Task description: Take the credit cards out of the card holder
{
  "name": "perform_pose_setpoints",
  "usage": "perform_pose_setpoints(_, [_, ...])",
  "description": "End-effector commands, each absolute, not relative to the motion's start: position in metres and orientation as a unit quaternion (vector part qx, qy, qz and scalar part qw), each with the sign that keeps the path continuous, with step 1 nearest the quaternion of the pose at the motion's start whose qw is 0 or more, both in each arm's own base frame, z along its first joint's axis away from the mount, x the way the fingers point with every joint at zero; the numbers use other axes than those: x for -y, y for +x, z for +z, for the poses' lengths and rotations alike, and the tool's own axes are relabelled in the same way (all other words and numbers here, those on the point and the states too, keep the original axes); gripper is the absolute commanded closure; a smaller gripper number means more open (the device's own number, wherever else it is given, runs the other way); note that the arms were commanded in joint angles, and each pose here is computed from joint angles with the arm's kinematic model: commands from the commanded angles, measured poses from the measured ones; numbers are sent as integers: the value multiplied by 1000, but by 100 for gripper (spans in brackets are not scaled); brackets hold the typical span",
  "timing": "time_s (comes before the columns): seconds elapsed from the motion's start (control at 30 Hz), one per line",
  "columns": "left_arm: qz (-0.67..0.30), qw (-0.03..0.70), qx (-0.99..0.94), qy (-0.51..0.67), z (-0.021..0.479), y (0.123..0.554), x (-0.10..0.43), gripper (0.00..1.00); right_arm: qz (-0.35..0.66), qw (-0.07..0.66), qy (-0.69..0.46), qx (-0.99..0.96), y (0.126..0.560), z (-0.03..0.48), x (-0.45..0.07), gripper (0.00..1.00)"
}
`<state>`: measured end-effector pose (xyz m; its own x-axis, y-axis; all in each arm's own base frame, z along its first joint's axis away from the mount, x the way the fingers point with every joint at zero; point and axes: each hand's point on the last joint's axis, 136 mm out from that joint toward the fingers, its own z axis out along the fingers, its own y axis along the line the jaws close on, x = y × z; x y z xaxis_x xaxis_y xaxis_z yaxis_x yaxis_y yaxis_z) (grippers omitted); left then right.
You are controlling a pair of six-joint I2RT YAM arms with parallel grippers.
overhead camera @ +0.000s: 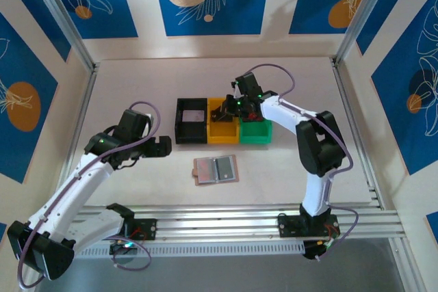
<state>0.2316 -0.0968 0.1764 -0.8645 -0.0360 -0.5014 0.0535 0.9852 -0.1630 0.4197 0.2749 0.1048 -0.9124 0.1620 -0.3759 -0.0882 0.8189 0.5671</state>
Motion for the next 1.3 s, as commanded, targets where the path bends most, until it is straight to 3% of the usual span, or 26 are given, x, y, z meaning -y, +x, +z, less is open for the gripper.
perform_pose_setpoints(0.0, [-82, 266, -960, 13, 176, 230, 93, 1, 306, 195, 26, -932, 425, 104, -279, 100])
perform_pose_setpoints(1.13, [-84, 270, -959, 20, 178, 231, 94, 1, 306, 172, 73, -934, 448, 69, -282, 100])
perform_pose_setpoints(1.27, [-85, 270, -959, 20, 178, 231, 94, 0, 303, 176, 68, -934, 446, 74, -284, 92])
